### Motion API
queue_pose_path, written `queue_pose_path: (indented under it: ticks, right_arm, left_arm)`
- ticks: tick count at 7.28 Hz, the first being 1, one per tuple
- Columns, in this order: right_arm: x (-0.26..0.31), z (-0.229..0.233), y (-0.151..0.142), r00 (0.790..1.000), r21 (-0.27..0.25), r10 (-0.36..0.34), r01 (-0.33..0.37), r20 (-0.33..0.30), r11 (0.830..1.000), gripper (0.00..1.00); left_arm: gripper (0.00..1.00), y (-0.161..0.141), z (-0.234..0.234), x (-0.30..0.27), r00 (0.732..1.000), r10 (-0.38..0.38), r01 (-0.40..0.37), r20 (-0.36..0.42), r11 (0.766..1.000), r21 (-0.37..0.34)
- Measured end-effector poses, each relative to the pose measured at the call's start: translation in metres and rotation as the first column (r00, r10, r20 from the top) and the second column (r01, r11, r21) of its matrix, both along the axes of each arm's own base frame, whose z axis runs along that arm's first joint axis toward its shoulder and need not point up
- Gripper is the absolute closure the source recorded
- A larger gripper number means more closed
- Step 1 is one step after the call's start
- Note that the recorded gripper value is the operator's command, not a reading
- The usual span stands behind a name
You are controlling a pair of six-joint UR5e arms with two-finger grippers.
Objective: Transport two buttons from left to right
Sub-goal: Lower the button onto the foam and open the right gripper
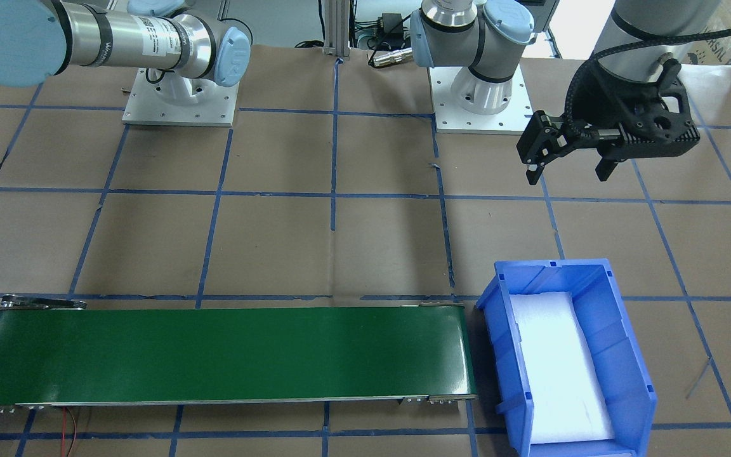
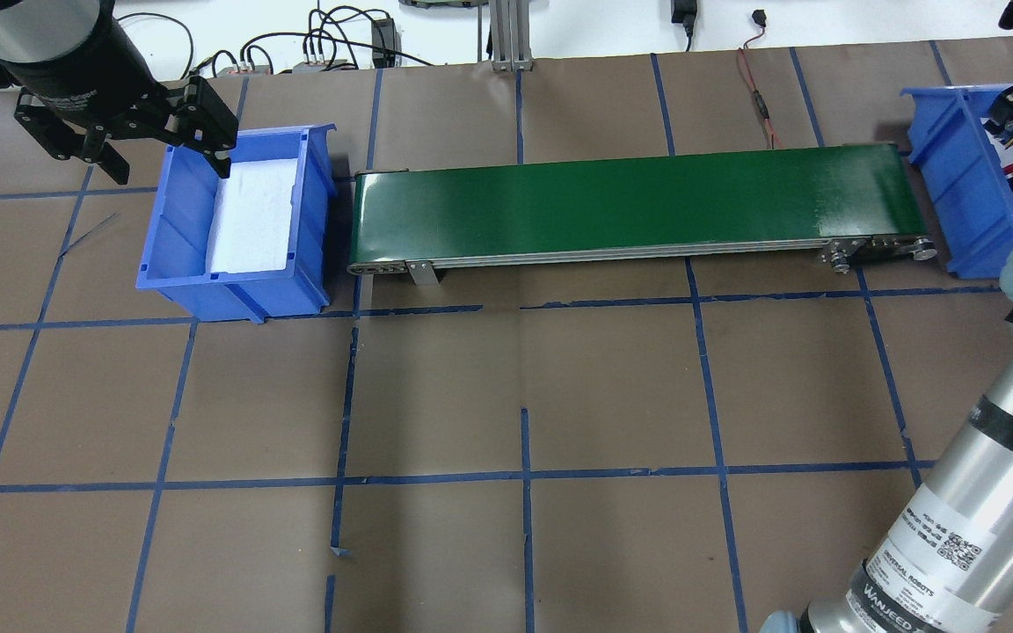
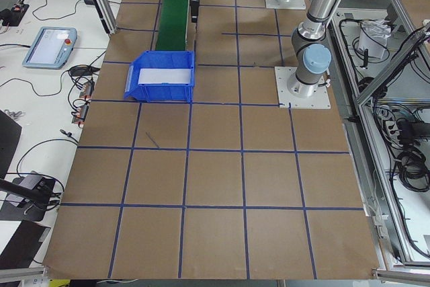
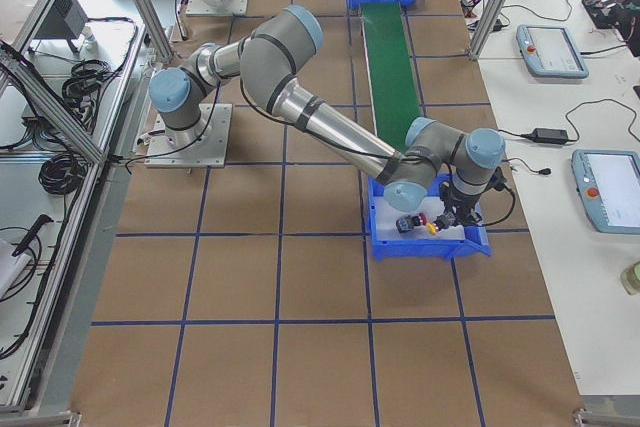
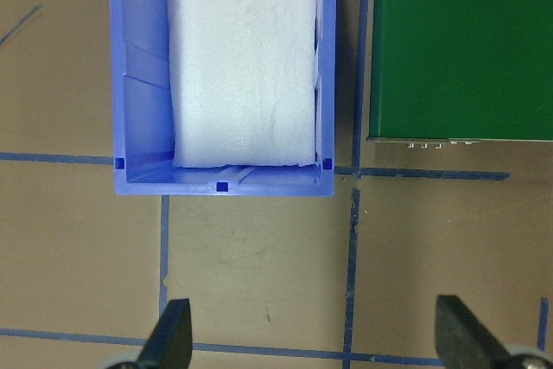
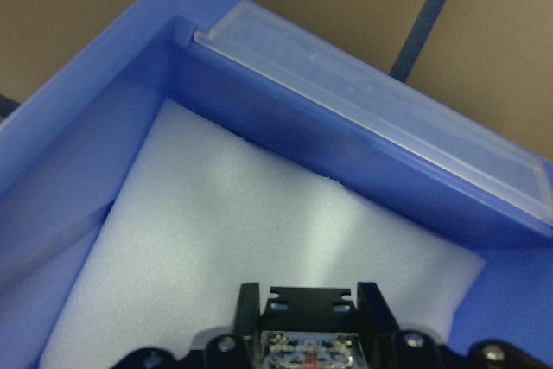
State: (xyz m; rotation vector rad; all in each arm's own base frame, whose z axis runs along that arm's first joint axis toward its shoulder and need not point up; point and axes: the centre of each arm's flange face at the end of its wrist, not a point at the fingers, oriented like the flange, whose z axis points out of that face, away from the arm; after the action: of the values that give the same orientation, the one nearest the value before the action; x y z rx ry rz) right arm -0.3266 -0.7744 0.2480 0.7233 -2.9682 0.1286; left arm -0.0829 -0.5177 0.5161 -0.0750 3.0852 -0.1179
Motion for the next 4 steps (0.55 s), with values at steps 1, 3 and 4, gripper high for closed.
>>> queue_pose_path:
  ticks: [1,3,4]
  right_arm:
    - [-0.0001,-0.0023,-0.0007,1.000,-0.002,0.000,0.000,0.002,1.000,0.61]
    - [-0.0002,-0.0064,-0.0018,1.000,-0.004,0.001,-0.001,0.006,1.000,0.53]
    - [0.0000,-0.0068,-0.0020,1.000,-0.006,0.002,-0.002,0.008,1.000,0.53]
  left_arm:
    - [0.00,0.0000,-0.0002,0.0000,1.000,0.000,0.000,0.000,1.000,0.000]
    - [0.00,0.0000,0.0000,-0.0001,1.000,0.000,0.000,-0.001,1.000,0.000]
    - [0.00,0.0000,0.0002,-0.0001,1.000,0.000,0.000,-0.001,1.000,-0.001]
